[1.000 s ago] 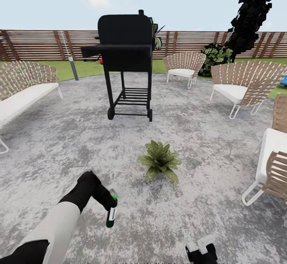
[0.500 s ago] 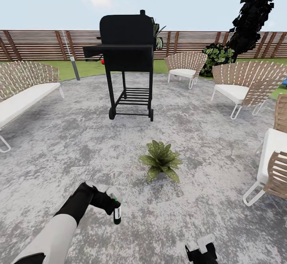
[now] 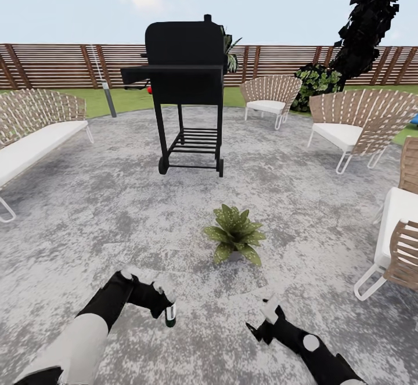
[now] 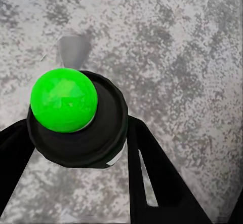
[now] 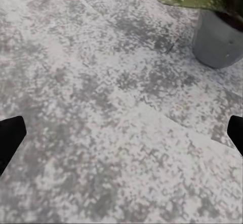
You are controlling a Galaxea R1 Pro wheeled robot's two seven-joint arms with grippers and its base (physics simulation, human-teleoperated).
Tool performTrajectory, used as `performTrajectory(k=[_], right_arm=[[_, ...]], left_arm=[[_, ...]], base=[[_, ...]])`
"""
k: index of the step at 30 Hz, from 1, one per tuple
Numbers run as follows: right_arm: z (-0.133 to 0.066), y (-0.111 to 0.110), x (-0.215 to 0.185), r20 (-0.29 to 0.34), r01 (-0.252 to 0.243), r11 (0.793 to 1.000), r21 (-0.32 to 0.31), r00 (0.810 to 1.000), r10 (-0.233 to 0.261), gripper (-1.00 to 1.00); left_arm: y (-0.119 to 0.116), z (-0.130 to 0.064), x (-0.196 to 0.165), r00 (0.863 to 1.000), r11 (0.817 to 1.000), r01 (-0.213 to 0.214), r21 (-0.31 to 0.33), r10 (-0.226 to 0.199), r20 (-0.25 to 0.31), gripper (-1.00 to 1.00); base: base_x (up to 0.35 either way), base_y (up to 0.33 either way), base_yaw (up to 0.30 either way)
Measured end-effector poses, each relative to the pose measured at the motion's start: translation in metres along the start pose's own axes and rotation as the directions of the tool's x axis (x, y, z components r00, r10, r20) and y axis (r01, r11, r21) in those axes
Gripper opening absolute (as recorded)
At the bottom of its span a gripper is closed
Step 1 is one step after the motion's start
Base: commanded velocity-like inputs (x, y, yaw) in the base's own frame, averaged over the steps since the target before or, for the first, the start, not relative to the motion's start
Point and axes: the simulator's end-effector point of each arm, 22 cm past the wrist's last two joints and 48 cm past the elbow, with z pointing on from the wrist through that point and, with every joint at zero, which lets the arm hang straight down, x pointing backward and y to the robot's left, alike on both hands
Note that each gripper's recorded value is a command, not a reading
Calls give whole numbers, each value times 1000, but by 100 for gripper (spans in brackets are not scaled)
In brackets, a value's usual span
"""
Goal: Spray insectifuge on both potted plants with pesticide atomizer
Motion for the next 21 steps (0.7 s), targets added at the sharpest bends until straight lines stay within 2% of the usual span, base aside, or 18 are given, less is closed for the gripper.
performTrajectory(k=[1,2,4,5,6,7,8,15,19,21], right_arm=[[5,10,-34,48,39,990,-133,998,-33,100],[7,7,-47,65,53,987,-151,997,-43,100],[14,19,-68,97,68,980,-187,994,-50,100],[17,40,-71,96,109,963,-245,991,-88,100],[17,54,-71,95,140,946,-293,989,-117,-100],[17,61,-76,103,170,931,-324,984,-144,-100],[17,61,-81,111,186,925,-331,981,-157,-100],[21,89,-108,162,218,893,-395,973,-165,-100],[21,95,-112,171,222,886,-408,971,-165,-100],[22,99,-116,178,222,884,-412,971,-161,-100]], left_arm=[[17,-13,23,999,1000,-19,-24,18,-42,-100],[23,-18,31,998,999,-28,-33,26,-60,-100],[24,-19,37,994,998,-63,-27,61,-96,-100],[18,-15,39,986,994,-106,-11,104,-130,-100],[14,-12,39,980,991,-133,1,132,-149,-100],[9,-9,40,973,987,-159,14,160,-167,-100],[7,-7,39,970,985,-171,20,172,-174,-100],[3,-5,39,967,983,-181,31,183,-178,-100],[0,-3,39,968,983,-180,35,183,-173,-100],[-6,2,34,966,979,-198,47,203,-158,-100]], base=[[0,0,0],[0,0,0],[0,0,0],[0,0,0],[0,0,0],[0,0,0],[0,0,0],[0,0,0],[0,0,0],[0,0,0]])
